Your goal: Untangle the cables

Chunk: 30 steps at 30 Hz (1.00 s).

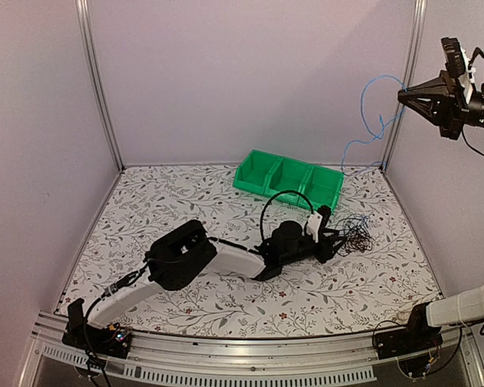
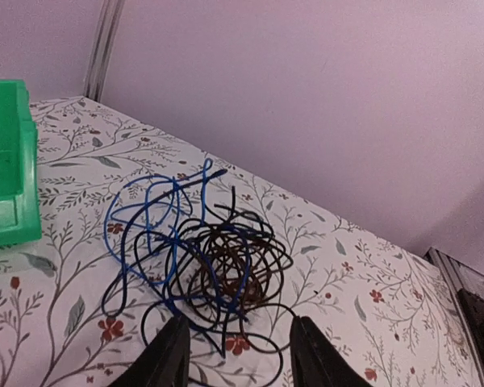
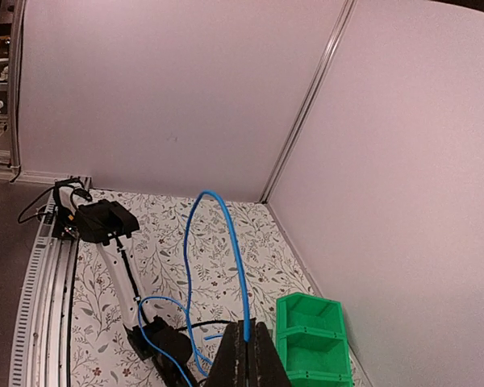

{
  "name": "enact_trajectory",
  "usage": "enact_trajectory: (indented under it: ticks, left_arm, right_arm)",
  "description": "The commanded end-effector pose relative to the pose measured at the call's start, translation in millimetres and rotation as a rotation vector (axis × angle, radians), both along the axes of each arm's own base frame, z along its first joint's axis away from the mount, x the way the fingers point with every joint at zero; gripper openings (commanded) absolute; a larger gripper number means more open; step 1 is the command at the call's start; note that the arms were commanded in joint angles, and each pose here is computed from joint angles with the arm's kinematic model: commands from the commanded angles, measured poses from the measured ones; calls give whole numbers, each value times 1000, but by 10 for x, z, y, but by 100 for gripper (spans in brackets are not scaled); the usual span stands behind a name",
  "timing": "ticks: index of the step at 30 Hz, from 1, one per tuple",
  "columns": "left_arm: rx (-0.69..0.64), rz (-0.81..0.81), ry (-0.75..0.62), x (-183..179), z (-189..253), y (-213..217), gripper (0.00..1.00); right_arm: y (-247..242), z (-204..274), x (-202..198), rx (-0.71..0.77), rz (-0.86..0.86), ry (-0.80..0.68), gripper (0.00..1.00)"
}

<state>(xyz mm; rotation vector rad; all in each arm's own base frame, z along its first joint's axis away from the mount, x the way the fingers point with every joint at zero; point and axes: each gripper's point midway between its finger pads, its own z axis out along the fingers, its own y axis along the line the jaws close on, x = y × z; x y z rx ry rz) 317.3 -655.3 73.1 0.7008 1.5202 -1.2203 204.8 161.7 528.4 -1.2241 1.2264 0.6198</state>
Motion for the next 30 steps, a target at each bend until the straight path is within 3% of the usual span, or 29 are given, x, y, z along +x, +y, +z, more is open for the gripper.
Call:
enact_trajectory:
  ticks: [1,7,13,19,24,30]
  left_arm:
    - [-90,3,-96,-232,923,417,45]
    - [-32,27,-92,-629,1255,1264,57]
    - [101,57,-64,-810,1121,1734,64]
    - [169,105,-148,-720,1241,1772,66]
    - [85,106,-202,-652,1718,1685,66]
    - [-25,86,-171,-609,2114,1572,69]
  right_arm:
    - [-7,-568,411,10,-23,181,0]
    - [-12,-1052,644,11,-47,270,0]
    - [47,-1443,737,40,-23,387,0]
    - [149,-1803,759,42,28,507,0]
    - [216,-2102,813,25,35,579,0]
    - [322,-2355,811,-3,52,627,0]
